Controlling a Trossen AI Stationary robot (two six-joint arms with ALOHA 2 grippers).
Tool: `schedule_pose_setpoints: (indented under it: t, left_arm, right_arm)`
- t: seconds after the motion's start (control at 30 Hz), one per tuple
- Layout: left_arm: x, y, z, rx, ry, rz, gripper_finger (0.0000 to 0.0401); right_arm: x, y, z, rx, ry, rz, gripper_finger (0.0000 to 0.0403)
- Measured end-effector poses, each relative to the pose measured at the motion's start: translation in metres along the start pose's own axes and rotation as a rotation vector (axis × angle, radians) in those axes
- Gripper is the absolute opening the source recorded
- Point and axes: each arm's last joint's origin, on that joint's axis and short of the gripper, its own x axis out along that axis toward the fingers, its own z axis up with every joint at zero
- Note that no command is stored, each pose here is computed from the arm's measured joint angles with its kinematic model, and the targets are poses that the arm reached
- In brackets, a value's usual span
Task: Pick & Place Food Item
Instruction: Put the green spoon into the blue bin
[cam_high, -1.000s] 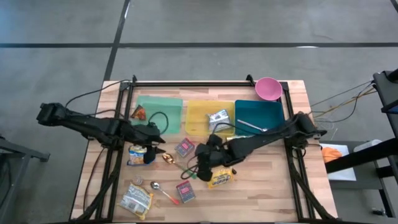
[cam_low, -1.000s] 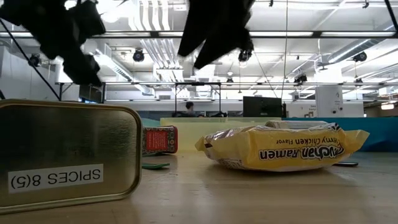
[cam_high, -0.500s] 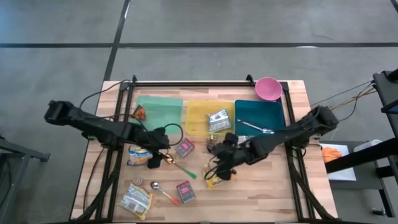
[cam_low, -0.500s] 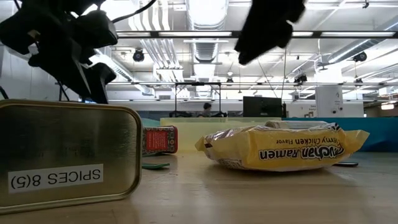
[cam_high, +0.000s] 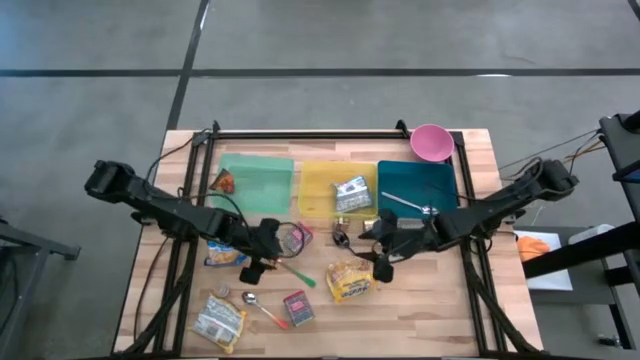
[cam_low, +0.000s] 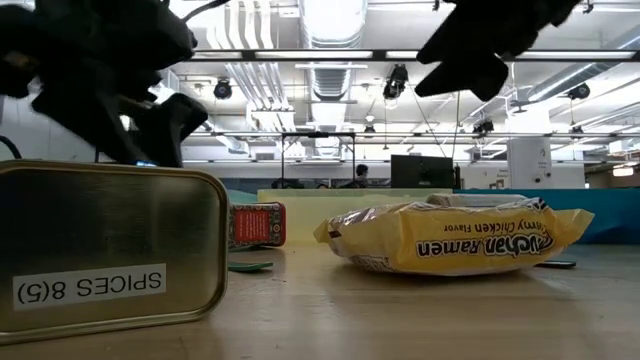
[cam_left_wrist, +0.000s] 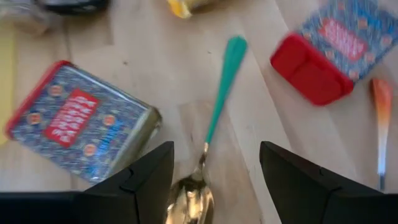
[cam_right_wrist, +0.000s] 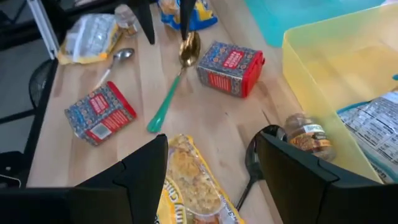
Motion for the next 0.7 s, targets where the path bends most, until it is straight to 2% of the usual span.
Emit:
schedule_pose_setpoints:
  t: [0.27, 0.43, 0.7]
  left_arm:
    - [0.017, -0.003, -0.003, 0.150, 0.057, -0.006, 0.0243]
    - [0.028, -0.004, 0.005, 0.193, 0.081, -0.018, 0.0243]
    - [0.053, -0.003, -0.002, 0.240, 0.172, -0.043, 0.0243]
  right_arm:
    - [-0.005, -0.012, -0.015, -0.009, -0.011, -0.011, 0.0242]
    - [-0.004, -0.015, -0.019, -0.033, -0.003, -0.031, 0.0242]
    - [-0.003, -0.017, -0.020, -0.034, -0.012, -0.030, 0.0242]
